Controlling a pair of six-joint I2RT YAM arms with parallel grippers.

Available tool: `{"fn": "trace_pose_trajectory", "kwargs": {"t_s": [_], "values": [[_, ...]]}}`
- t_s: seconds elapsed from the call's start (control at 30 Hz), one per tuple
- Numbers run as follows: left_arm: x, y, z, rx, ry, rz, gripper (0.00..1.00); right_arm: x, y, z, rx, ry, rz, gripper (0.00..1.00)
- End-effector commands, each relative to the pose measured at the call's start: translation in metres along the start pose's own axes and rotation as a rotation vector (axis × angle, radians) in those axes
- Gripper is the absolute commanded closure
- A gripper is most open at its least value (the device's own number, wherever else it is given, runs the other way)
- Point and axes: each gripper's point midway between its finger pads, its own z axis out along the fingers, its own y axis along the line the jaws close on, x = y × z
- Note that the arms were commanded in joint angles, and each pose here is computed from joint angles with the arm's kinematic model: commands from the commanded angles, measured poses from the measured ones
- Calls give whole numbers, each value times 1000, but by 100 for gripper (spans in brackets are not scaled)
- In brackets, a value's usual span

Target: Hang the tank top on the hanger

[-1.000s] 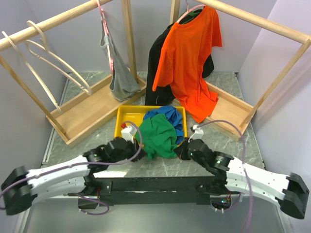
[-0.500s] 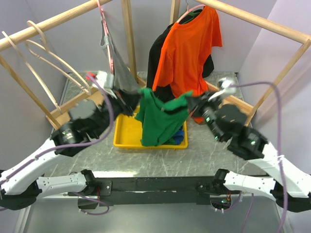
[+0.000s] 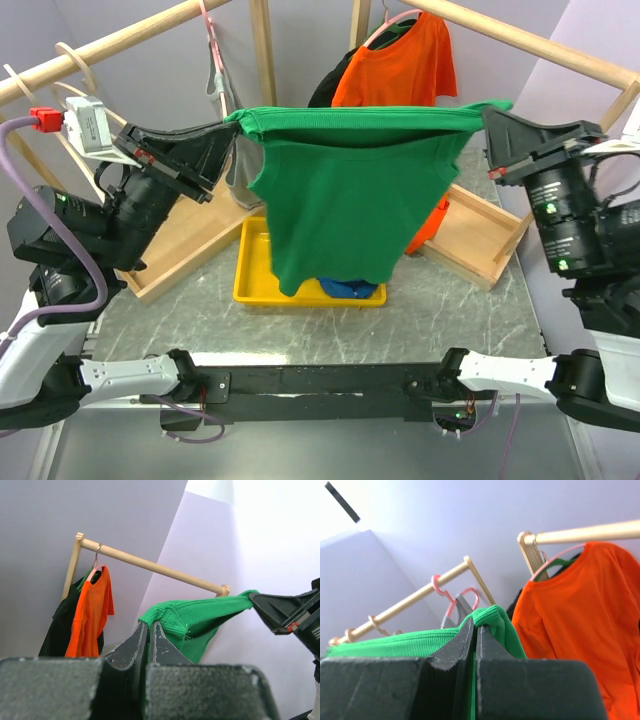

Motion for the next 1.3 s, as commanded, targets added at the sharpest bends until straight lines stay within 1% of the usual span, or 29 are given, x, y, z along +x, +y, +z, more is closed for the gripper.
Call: {"fn": "trace_pose_trajectory", "kwargs": {"t_s": [0.0, 0.07, 0.1, 0.13, 0.17, 0.2, 0.27, 0.33, 0.43, 0.47, 0.53, 0.57, 0.6, 0.63, 0.67, 0.7, 0.73, 0.77, 0.8, 0.83, 0.87, 0.9, 1.0, 1.07, 1.1, 1.17, 1.27], "values": [[4, 4, -7, -8, 17, -6, 99, 7, -6, 0, 22, 18, -28, 100], [18, 13, -13, -52, 57, -28, 99, 29, -8, -1, 26, 60, -33, 100], [35, 21, -15, -79, 93, -23, 99, 53, -11, -3, 31, 105, -33, 100], [38, 28, -19, -111, 97, -31, 99, 67, -14, -4, 38, 135, -39, 100], [55, 35, -24, -139, 142, -35, 99, 77, -17, -7, 40, 156, -35, 100], [59, 39, -27, -157, 154, -37, 99, 101, -20, -7, 48, 201, -45, 100], [64, 48, -34, -193, 166, -36, 99, 122, -27, -11, 71, 247, -61, 100], [66, 57, -40, -227, 172, -27, 99, 129, -29, -10, 85, 248, -60, 100], [89, 74, -41, -303, 209, 13, 99, 150, -36, -5, 121, 269, -107, 100], [107, 81, -41, -326, 242, 37, 99, 167, -38, -1, 135, 298, -126, 100], [134, 89, -39, -352, 286, 49, 99, 187, -46, 4, 157, 331, -144, 100], [162, 97, -41, -352, 345, 61, 99, 212, -49, 5, 150, 386, -145, 100], [182, 101, -40, -350, 388, 60, 99, 224, -56, 7, 159, 411, -146, 100], [196, 104, -38, -348, 411, 24, 99, 232, -73, 14, 201, 418, -148, 100], [225, 124, -44, -374, 467, 25, 99, 263, -81, 12, 192, 495, -136, 100], [249, 124, -45, -335, 526, -7, 99, 275, -92, 12, 212, 517, -132, 100], [260, 129, -42, -330, 523, -58, 99, 281, -110, 17, 253, 519, -125, 100], [288, 154, -53, -381, 571, -65, 99, 308, -126, 13, 282, 572, -134, 100], [311, 157, -55, -359, 625, -100, 99, 321, -131, 12, 273, 608, -118, 100], [325, 166, -58, -376, 645, -135, 99, 331, -138, 13, 282, 626, -110, 100], [341, 181, -62, -402, 657, -152, 99, 353, -156, 10, 323, 677, -113, 100], [361, 190, -65, -418, 698, -168, 99, 365, -161, 9, 328, 710, -109, 100], [396, 197, -73, -416, 774, -223, 99, 400, -188, -6, 405, 803, -138, 100], [410, 191, -82, -385, 825, -261, 99, 417, -201, -21, 433, 838, -136, 100], [410, 189, -77, -361, 805, -270, 99, 419, -208, -24, 446, 840, -130, 100], [414, 186, -79, -345, 819, -283, 99, 423, -214, -34, 452, 846, -113, 100], [408, 176, -76, -297, 819, -292, 98, 419, -219, -39, 465, 835, -113, 100]]}}
